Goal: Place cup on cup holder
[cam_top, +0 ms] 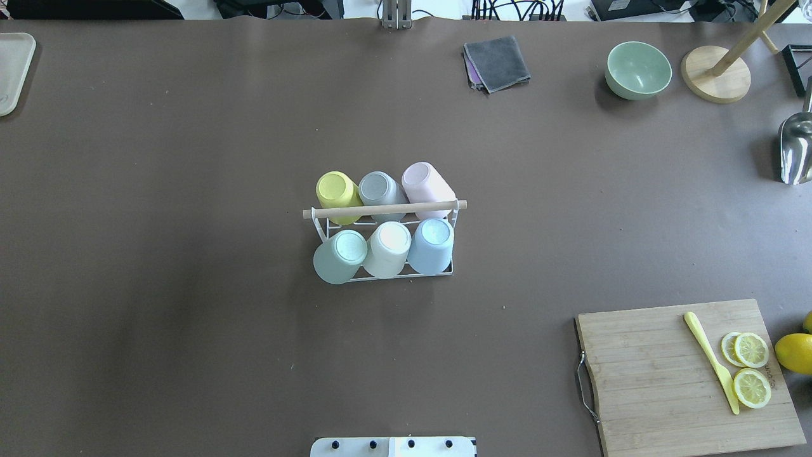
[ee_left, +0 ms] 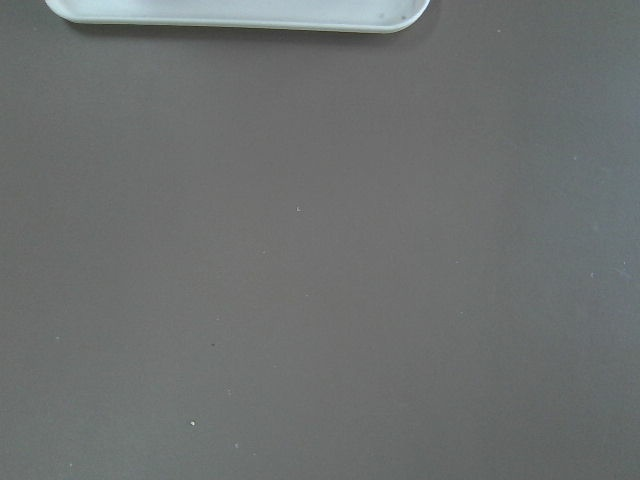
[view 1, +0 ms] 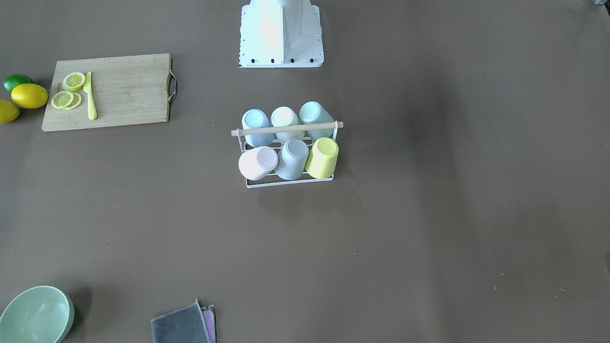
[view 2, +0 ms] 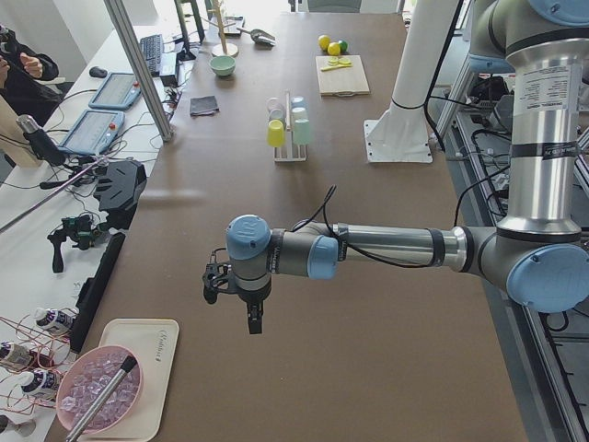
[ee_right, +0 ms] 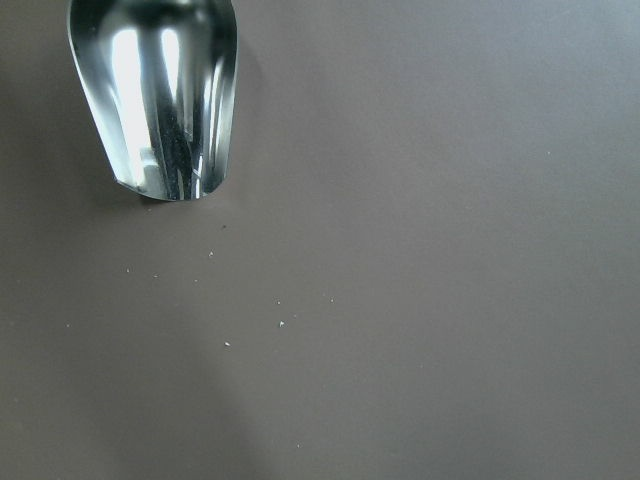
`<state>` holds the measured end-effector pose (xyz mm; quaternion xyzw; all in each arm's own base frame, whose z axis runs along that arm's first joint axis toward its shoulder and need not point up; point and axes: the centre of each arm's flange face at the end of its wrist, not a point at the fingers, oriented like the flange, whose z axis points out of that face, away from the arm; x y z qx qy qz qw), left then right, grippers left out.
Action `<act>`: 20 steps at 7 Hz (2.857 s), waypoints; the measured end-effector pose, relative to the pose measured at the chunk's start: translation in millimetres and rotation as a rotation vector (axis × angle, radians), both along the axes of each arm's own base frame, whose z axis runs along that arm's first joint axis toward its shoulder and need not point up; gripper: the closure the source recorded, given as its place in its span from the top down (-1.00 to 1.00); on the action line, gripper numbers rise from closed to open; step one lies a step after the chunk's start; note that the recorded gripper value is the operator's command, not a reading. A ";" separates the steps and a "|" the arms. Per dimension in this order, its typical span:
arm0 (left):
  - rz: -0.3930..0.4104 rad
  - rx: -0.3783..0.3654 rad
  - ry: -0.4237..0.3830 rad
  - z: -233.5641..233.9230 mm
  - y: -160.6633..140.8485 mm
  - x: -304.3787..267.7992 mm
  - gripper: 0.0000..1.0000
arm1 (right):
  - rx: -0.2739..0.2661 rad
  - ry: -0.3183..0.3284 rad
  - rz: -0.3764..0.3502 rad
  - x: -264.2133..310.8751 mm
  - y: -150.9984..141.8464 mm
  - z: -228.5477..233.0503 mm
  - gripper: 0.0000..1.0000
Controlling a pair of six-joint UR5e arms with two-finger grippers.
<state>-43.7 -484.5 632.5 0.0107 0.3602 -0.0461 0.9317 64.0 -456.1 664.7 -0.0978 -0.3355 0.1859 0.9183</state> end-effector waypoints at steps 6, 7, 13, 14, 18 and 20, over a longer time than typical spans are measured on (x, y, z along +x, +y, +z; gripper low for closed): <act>0.005 -0.004 -0.005 1.8 0.2 2.1 0.96 | 0.001 -0.019 0.022 8.1 3.2 -3.1 0.99; 0.005 -0.004 -0.006 2.3 0.0 2.0 0.96 | 0.012 -0.022 0.024 10.1 2.8 -6.7 0.99; 0.009 -0.006 -0.007 6.8 -1.0 2.0 0.96 | 0.035 -0.016 0.019 12.1 -3.0 -13.2 0.99; 0.009 -0.005 -0.006 6.5 -1.2 2.1 0.96 | 0.033 -0.015 0.019 12.1 -2.8 -12.1 0.99; 0.012 -0.002 -0.003 6.0 -0.9 2.3 0.96 | 0.028 -0.013 0.019 12.2 -2.6 -9.9 0.99; 0.013 -0.003 -0.003 6.5 -0.6 2.3 0.96 | 0.027 -0.009 0.018 12.0 -3.1 -8.8 0.99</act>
